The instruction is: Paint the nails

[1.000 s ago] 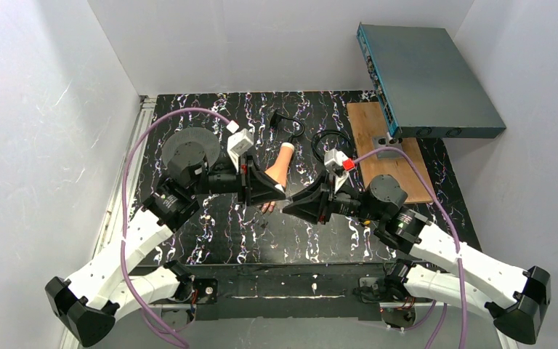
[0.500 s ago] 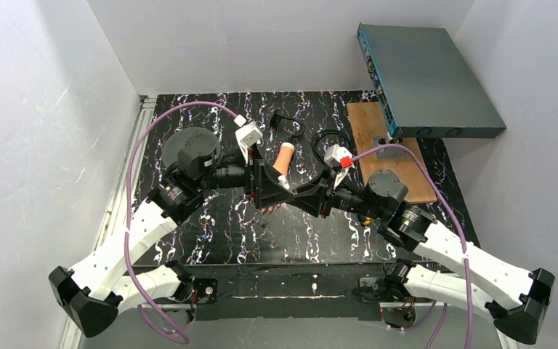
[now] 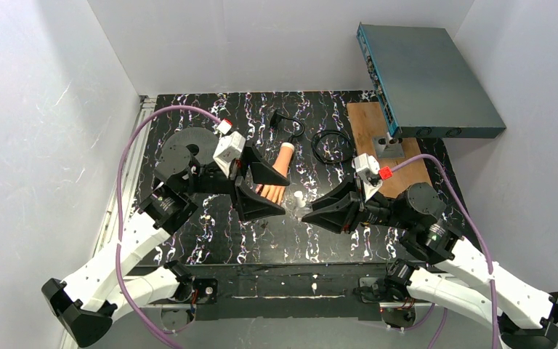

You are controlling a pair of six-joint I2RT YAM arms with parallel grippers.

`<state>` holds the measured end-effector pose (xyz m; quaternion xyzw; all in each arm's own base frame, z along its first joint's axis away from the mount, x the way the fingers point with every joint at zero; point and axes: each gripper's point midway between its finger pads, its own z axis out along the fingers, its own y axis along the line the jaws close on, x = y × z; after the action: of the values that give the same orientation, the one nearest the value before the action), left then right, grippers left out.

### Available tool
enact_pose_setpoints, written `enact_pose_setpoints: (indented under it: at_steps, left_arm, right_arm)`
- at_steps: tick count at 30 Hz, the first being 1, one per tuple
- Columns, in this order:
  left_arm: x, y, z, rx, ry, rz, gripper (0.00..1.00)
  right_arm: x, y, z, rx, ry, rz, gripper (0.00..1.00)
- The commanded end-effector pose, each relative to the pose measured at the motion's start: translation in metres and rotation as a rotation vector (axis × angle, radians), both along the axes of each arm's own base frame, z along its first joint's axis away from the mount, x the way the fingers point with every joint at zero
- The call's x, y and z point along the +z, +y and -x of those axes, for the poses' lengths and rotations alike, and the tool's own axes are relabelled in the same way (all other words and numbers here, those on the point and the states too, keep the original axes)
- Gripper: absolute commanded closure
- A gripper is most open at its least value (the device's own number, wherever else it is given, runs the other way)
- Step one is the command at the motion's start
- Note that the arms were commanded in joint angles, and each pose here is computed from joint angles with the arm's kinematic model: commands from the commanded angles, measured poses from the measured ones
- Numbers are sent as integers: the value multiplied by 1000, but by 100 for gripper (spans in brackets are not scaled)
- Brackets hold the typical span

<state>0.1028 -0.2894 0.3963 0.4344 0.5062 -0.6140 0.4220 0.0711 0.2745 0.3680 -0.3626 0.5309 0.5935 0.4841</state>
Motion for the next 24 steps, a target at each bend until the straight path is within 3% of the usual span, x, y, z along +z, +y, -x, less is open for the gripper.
enact_pose_setpoints:
  at_steps: [1,9,24]
  left_arm:
    - [17,-1,5,-37,-55,60,27]
    - [23,-5,0,-31,-72,95,39]
    - [14,-17,-4,-65,-54,72,48]
  right_arm:
    - [23,-2,9,43,-50,-84,99]
    - [30,2,1,13,-90,-112,99]
    - [30,10,-6,6,-96,-101,99]
